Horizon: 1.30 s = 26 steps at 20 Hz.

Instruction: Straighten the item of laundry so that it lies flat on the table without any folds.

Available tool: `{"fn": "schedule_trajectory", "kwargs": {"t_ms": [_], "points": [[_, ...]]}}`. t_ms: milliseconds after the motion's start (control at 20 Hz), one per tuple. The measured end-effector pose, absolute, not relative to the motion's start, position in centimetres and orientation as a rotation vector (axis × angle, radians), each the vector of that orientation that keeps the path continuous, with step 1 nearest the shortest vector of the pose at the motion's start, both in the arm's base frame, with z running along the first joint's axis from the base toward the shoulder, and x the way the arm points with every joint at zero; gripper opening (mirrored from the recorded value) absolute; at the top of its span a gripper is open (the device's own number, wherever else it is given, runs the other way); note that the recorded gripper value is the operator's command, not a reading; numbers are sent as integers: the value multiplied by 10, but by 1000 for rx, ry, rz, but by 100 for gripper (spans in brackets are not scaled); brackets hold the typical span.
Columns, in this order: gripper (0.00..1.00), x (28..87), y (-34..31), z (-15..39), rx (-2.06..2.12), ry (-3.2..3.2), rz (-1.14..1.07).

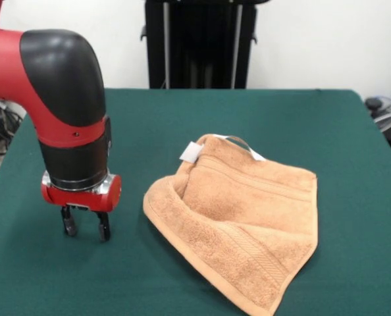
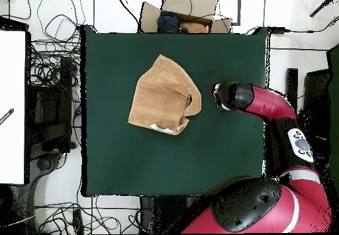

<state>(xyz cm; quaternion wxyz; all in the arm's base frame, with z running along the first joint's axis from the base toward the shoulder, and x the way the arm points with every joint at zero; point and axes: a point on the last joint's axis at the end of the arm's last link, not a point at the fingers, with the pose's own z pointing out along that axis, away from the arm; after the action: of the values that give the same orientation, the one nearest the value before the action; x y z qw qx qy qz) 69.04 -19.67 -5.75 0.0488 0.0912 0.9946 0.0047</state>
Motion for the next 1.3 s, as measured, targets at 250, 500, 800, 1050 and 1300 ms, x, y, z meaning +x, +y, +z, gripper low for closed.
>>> {"fn": "schedule_trajectory", "kwargs": {"t_ms": [250, 500, 800, 1050, 1300], "points": [[100, 690, -197, -58, 260, 3030, 12], [100, 690, -200, -59, 266, 3023, 30], [100, 690, -202, -59, 259, 3016, 47], [100, 691, -205, -58, 267, 3019, 81], [100, 692, -215, -56, 320, 3017, 193]]}}
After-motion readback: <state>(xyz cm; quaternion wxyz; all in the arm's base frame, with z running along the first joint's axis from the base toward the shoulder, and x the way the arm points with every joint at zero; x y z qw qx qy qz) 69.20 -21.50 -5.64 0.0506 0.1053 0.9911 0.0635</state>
